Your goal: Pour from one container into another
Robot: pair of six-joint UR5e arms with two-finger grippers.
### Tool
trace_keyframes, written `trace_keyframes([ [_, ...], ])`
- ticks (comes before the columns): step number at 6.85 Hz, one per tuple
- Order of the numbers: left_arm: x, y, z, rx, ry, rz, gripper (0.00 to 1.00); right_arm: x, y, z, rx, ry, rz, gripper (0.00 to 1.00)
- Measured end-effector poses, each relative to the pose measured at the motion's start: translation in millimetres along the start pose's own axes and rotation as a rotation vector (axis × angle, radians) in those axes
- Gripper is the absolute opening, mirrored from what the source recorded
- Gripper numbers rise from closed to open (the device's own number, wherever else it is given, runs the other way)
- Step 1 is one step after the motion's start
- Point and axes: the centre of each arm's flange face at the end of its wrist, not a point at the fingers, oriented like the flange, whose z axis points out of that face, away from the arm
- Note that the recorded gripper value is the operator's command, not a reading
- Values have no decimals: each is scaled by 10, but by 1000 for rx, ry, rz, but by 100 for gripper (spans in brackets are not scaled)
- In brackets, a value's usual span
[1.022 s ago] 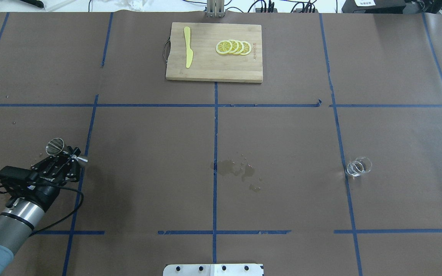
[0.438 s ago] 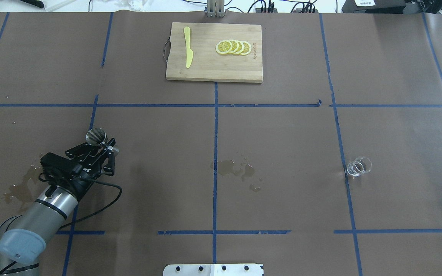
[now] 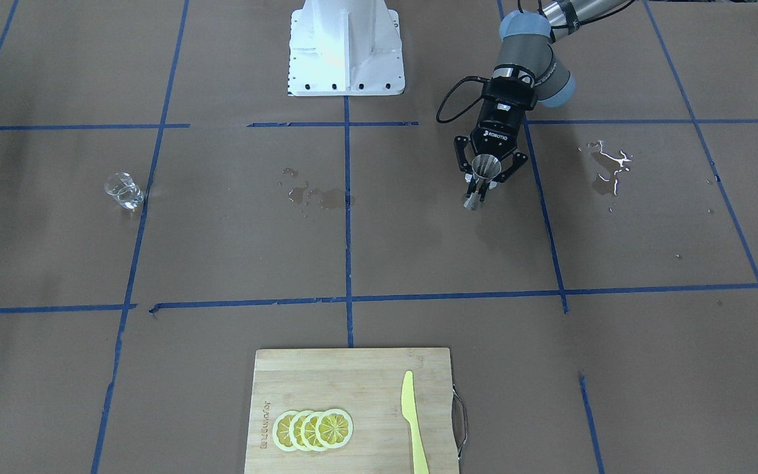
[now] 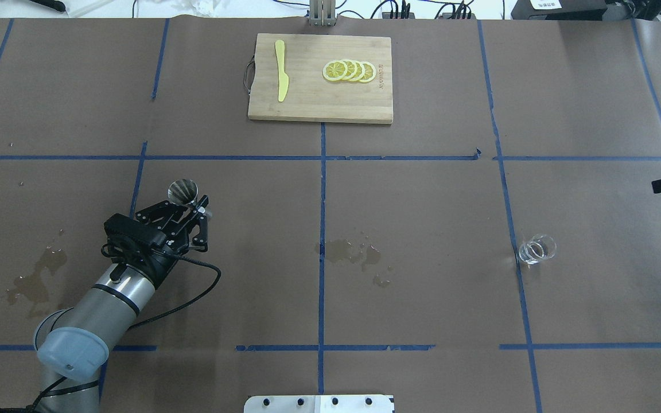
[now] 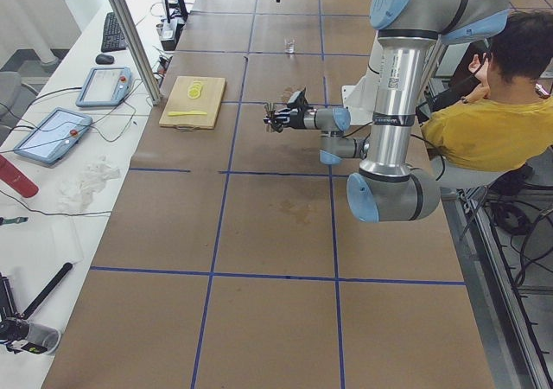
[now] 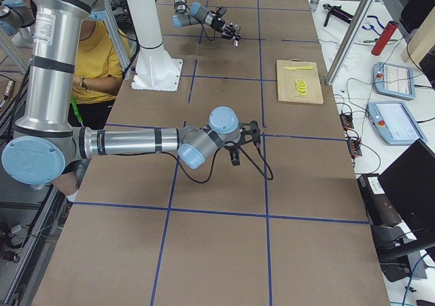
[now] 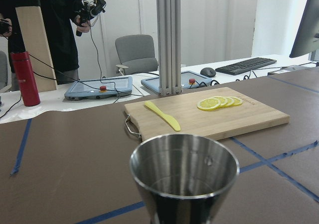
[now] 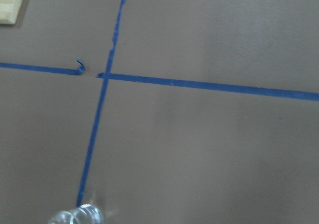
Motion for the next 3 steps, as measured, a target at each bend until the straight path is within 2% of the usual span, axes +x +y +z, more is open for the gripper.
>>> trace_keyframes([
  [2,86,-51,41,-3,16,0,0,-961,37,424,94,-57,21,100],
  [3,132,-88,57,2,20,-3,0,-1467,220,590,155,-69,23,100],
])
